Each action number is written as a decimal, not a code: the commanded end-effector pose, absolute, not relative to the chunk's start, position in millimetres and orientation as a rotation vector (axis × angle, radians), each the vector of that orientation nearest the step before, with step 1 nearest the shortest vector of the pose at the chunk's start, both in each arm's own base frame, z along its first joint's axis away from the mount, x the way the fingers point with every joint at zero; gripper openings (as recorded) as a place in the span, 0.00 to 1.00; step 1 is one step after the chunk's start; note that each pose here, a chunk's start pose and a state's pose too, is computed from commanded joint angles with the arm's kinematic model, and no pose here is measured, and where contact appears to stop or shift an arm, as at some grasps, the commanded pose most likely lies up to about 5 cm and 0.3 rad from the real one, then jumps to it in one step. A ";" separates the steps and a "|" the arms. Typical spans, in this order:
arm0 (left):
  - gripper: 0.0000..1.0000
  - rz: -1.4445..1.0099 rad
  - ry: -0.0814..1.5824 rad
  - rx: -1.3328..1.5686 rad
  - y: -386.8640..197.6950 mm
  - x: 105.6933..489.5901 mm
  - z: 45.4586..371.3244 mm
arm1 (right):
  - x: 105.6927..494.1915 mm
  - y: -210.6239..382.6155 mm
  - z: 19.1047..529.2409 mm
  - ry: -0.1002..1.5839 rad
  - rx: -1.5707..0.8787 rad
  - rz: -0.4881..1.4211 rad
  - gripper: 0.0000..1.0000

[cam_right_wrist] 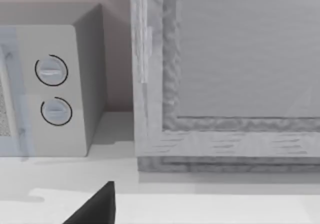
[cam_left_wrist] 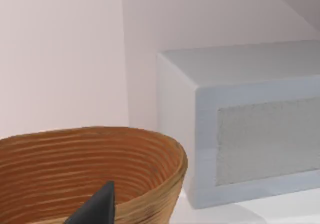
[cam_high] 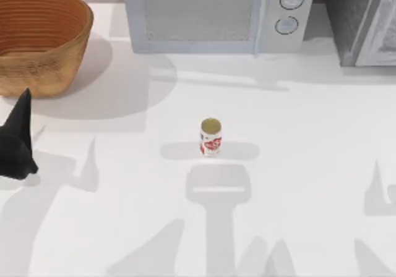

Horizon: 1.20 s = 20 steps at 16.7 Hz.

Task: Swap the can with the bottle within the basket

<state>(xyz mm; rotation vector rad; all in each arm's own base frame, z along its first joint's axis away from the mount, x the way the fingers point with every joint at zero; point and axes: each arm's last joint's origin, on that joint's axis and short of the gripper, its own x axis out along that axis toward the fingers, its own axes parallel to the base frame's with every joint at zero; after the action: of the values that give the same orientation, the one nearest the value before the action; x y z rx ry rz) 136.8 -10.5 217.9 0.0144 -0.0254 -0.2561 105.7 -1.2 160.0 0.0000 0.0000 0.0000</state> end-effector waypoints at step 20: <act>1.00 0.019 0.040 0.017 6.7 118.9 157.2 | 105.7 -1.2 160.0 0.000 0.000 0.000 1.00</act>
<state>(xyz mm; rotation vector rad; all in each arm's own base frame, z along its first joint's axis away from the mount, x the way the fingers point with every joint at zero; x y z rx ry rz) 118.9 6.7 157.2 0.0166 0.0402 0.0186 105.7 -1.2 160.0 0.0000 0.0000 0.0000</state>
